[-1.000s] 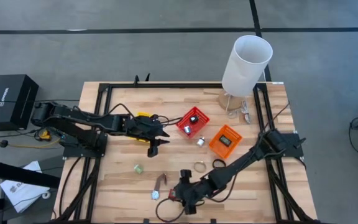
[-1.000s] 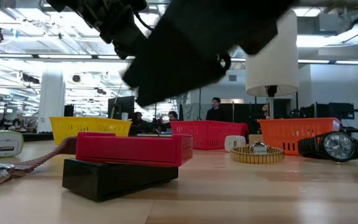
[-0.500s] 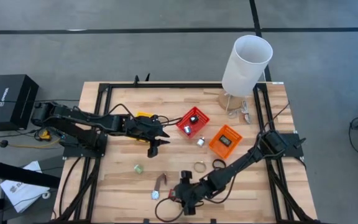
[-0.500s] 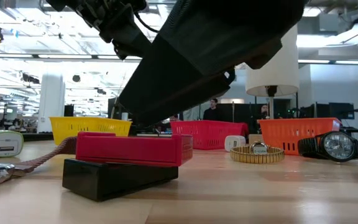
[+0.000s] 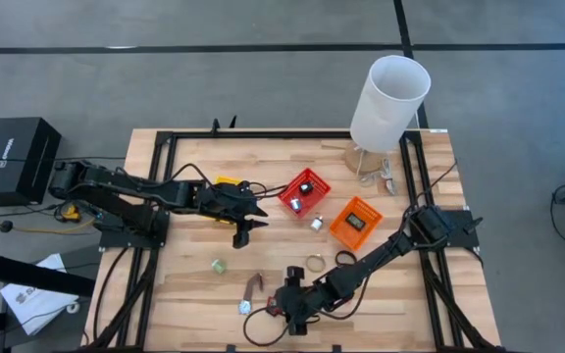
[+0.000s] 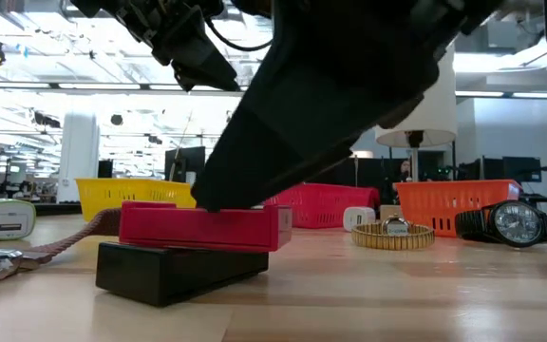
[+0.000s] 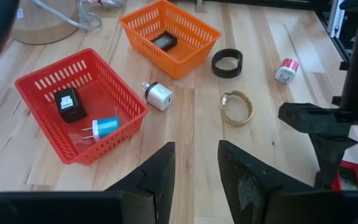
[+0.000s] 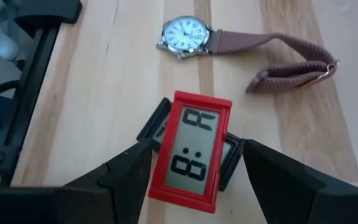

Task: Pick & Place Office items
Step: Put the red digital clock into the orange bin

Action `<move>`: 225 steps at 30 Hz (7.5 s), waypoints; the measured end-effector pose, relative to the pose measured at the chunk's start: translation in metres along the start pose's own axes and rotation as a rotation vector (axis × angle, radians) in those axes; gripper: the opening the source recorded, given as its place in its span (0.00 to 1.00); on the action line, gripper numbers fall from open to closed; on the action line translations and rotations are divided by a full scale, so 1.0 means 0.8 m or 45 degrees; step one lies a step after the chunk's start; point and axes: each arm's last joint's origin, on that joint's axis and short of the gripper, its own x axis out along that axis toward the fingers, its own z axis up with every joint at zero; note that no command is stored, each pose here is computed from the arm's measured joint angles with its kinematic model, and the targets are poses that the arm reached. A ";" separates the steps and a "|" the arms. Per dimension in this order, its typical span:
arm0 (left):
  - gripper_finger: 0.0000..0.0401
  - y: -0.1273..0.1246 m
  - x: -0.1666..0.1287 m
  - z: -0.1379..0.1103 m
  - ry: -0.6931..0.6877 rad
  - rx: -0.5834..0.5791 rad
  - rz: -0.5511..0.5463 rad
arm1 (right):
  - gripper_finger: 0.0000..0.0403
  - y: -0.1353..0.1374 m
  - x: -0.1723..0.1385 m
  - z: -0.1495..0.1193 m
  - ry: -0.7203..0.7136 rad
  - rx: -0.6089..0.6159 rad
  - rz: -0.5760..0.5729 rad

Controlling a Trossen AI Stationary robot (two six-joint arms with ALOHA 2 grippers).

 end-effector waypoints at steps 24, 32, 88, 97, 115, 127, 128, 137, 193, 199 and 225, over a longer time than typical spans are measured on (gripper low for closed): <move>0.29 0.000 0.000 0.000 -0.001 0.002 0.000 | 0.58 -0.013 0.007 0.001 0.046 0.007 0.009; 0.29 0.000 0.000 0.000 -0.001 0.003 0.000 | 0.46 -0.023 0.012 -0.001 0.116 0.018 0.043; 0.29 0.000 0.000 0.002 -0.023 0.001 -0.003 | 0.41 -0.048 -0.007 0.012 0.342 -0.077 -0.153; 0.29 0.000 0.000 0.003 -0.033 0.001 -0.004 | 0.47 -0.053 0.000 0.015 0.319 -0.051 -0.128; 0.29 -0.001 0.000 0.005 -0.049 -0.001 -0.006 | 0.47 -0.058 0.002 0.010 0.365 -0.058 -0.161; 0.29 -0.001 0.000 0.005 -0.049 -0.001 -0.005 | 0.50 -0.057 -0.015 0.013 0.533 -0.057 -0.115; 0.29 -0.001 0.000 0.005 -0.049 -0.001 -0.006 | 0.51 -0.057 -0.015 0.013 0.539 -0.053 -0.112; 0.29 -0.001 0.000 0.005 -0.052 -0.001 -0.006 | 0.54 -0.065 -0.012 0.015 0.546 -0.039 -0.115; 0.29 -0.001 0.000 0.006 -0.060 -0.001 -0.007 | 0.33 -0.089 -0.129 0.044 0.535 -0.024 -0.140; 0.29 -0.001 0.000 0.006 -0.066 -0.002 -0.007 | 0.35 -0.106 -0.197 0.052 0.550 -0.045 -0.237; 0.29 -0.001 0.000 0.009 -0.089 -0.006 -0.010 | 0.35 -0.210 -0.221 -0.108 0.623 0.310 -0.506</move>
